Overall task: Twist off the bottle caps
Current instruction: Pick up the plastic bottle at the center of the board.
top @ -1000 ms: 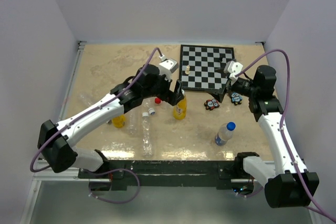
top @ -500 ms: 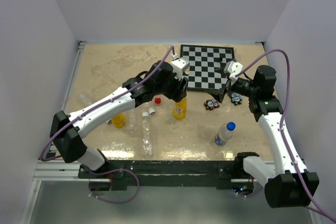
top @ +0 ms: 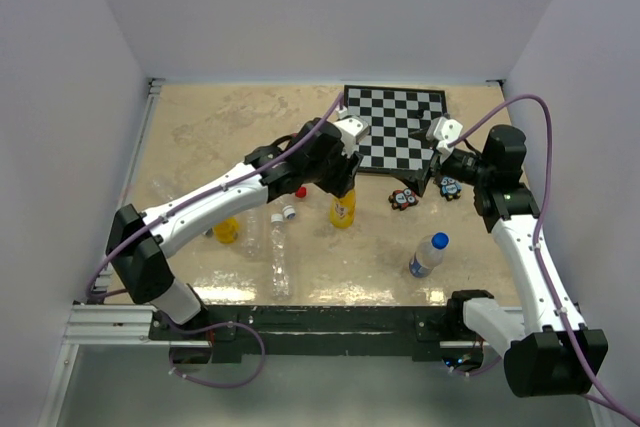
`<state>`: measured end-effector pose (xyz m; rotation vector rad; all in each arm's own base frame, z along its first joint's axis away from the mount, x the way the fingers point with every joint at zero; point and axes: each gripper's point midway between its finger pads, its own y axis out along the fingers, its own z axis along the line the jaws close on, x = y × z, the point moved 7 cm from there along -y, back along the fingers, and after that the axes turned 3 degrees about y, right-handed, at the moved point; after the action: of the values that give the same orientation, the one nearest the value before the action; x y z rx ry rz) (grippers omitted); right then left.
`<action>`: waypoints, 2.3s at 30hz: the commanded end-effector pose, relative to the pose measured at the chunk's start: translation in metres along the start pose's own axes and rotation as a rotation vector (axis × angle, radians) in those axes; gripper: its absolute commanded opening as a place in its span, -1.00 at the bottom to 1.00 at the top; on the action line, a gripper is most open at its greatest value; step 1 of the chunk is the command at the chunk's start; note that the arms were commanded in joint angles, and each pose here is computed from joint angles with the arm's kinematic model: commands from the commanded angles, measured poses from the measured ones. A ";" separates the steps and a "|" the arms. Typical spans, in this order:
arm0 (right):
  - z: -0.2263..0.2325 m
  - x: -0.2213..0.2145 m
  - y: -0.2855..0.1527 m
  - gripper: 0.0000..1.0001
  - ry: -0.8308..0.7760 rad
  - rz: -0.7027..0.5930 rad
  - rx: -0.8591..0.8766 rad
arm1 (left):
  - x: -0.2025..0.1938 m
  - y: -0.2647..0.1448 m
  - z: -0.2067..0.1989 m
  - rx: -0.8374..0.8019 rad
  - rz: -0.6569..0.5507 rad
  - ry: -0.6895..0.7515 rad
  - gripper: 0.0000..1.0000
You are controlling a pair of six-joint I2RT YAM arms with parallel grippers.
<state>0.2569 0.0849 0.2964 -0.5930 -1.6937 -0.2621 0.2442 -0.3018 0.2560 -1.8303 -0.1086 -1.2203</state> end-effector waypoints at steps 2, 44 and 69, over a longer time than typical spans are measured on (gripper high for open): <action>0.003 0.008 -0.004 0.97 -0.036 -0.030 0.015 | 0.013 -0.005 -0.003 0.001 -0.030 0.028 -0.09; 0.064 -0.011 0.040 0.96 -0.028 -0.083 0.402 | 0.021 -0.104 0.015 -0.033 -0.329 -0.098 -1.00; 0.074 -0.019 0.052 0.97 -0.024 -0.076 0.458 | 0.016 -0.112 0.019 -0.040 -0.339 -0.113 -1.00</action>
<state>0.2234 0.1571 0.2553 -0.2148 -1.6959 0.0729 0.2102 -0.2298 0.3270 -1.9415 -0.4325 -1.3353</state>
